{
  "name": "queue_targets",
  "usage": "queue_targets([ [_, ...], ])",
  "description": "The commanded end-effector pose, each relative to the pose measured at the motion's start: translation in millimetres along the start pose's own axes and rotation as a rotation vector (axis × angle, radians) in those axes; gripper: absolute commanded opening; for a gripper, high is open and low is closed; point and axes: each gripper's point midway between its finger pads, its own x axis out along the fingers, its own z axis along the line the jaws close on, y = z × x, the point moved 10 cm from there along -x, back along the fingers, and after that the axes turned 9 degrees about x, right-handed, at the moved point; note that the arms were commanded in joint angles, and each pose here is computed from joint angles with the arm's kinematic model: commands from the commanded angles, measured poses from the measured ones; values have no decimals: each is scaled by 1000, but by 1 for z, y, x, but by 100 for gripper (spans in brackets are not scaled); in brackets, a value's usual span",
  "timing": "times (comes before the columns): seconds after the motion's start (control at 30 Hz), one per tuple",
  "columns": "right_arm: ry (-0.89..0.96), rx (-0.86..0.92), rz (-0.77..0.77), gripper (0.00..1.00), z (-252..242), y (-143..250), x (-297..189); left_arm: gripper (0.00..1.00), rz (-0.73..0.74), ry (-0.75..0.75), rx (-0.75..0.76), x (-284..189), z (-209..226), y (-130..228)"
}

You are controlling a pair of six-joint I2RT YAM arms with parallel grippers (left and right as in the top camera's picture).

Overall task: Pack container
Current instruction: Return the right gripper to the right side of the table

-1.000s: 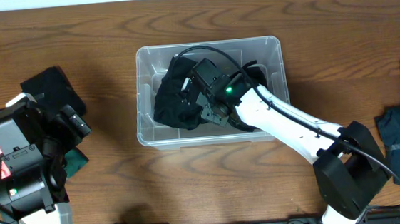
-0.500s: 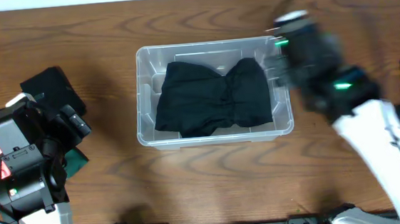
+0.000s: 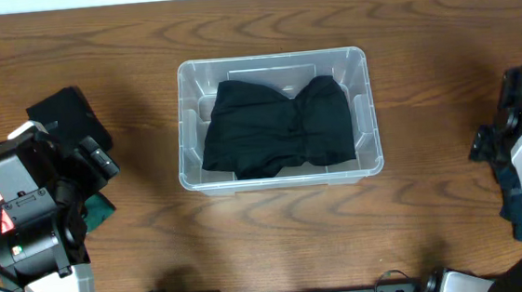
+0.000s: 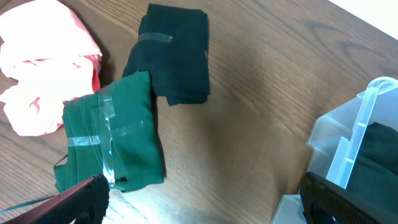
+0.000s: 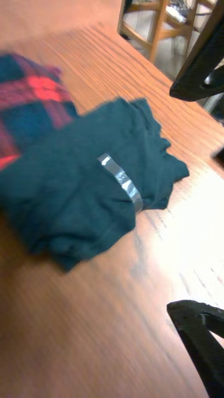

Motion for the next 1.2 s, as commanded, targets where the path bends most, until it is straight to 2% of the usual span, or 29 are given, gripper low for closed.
queue_targets([
  [0.0, 15, -2, 40, 99, -2, 7, 22, 98, -14, -2, -5, -4, 0, -4],
  [0.37, 75, -14, 70, 99, 13, 5, 64, 98, -13, -2, -5, -4, 0, -4],
  [0.7, 122, -127, 76, 99, 29, 1, 97, 98, -13, -2, -5, -4, 0, -4],
  [0.87, 125, -122, 117, 99, 32, 4, 114, 98, -13, -2, -5, -4, 0, -4],
  [0.97, 131, -120, 149, 88, 32, 7, 123, 98, -13, -2, -5, -4, 1, -4],
  [1.07, 133, -98, 151, 69, 32, 8, 125, 98, -13, -2, -5, -4, 0, -4],
  [1.13, 129, -89, 148, 53, 32, 7, 124, 98, -13, -2, -5, -4, 0, -4],
  [1.17, 129, -89, 146, 41, 33, 7, 125, 98, -13, -2, -5, -4, 0, -4],
])
